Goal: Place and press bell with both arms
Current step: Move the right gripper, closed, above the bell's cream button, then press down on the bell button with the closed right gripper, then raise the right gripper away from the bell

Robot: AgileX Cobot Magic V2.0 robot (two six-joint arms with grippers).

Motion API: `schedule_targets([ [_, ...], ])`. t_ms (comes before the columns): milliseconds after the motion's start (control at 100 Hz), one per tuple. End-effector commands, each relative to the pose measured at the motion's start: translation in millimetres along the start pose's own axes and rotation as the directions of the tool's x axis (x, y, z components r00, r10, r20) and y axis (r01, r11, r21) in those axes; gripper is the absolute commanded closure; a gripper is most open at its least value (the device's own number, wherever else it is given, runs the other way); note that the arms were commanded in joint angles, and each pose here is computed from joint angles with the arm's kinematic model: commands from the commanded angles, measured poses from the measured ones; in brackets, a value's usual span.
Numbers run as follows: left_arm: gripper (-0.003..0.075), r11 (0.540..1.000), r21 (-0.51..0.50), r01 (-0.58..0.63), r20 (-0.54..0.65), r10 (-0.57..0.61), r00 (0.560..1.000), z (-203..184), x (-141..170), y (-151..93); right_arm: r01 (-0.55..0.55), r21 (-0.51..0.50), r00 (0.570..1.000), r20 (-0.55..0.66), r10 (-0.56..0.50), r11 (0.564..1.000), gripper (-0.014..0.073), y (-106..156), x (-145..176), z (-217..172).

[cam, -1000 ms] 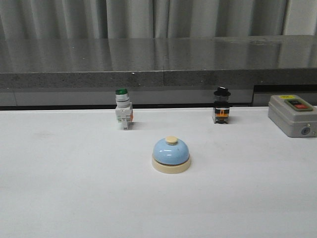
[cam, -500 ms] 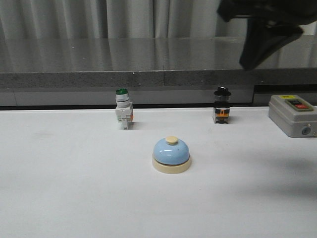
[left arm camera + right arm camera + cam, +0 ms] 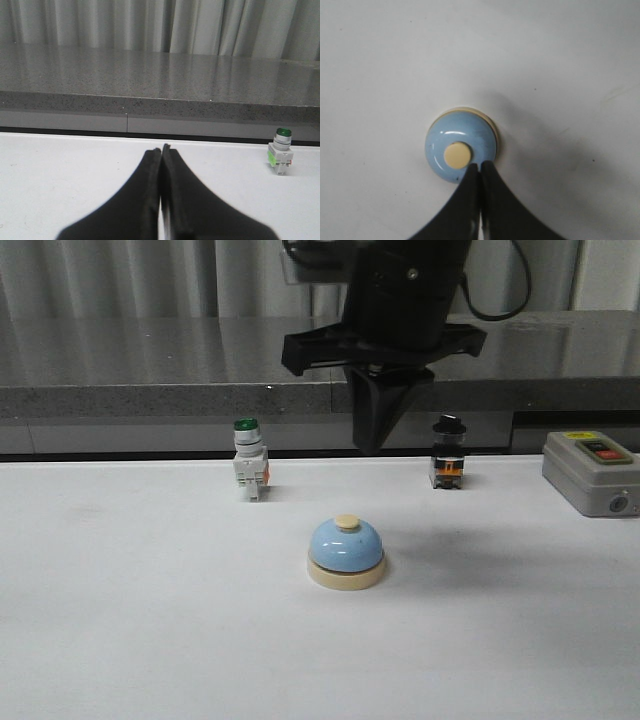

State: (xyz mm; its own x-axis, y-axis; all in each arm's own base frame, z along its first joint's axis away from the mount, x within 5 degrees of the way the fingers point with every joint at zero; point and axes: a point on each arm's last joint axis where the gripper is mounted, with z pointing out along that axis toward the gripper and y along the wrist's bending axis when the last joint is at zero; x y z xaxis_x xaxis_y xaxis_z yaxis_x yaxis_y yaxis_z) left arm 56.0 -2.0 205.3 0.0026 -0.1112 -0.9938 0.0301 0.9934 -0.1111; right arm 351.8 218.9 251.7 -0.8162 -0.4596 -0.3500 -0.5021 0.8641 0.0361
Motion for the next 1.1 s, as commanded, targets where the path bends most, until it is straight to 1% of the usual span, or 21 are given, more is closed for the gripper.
schedule_targets([
  [0,0.0741,1.0,-0.003,0.008,0.06,-0.008,0.998,-1,6,2,0.009,-0.017,0.999,0.052,-0.008,1.0,0.0656,4,-12,-19],
  [160,0.0741,1.0,-0.003,0.008,0.06,-0.008,0.998,-1,6,2,-0.003,-0.047,1.0,-0.007,0.003,0.999,0.0656,6,-18,0],
  [410,0.0741,1.0,-0.003,0.008,0.06,-0.008,0.998,-1,6,2,-0.024,-0.069,0.996,-0.09,0.018,0.997,0.0656,8,-14,27],
  [580,0.0741,1.0,-0.003,0.008,0.06,-0.008,0.998,-1,6,2,-0.025,-0.068,0.994,-0.106,0.018,0.997,0.0656,8,-13,34],
  [730,0.0741,1.0,-0.003,0.008,0.06,-0.008,0.998,-1,6,2,-0.025,-0.07,0.998,-0.061,0.02,0.997,0.0656,7,-15,14],
  [850,0.0741,1.0,-0.003,0.008,0.06,-0.008,0.998,-1,6,2,-0.039,-0.066,0.999,-0.011,0.038,0.997,0.0656,-2,-16,-14],
  [970,0.0741,1.0,-0.003,0.008,0.06,-0.008,0.998,-1,6,2,-0.069,-0.055,0.997,0.015,0.07,0.996,0.0656,-16,-13,-38],
  [1090,0.0741,1.0,-0.003,0.008,0.06,-0.008,0.998,-1,6,2,-0.121,-0.036,0.992,0.038,0.123,0.992,0.0656,-39,-6,-56],
])
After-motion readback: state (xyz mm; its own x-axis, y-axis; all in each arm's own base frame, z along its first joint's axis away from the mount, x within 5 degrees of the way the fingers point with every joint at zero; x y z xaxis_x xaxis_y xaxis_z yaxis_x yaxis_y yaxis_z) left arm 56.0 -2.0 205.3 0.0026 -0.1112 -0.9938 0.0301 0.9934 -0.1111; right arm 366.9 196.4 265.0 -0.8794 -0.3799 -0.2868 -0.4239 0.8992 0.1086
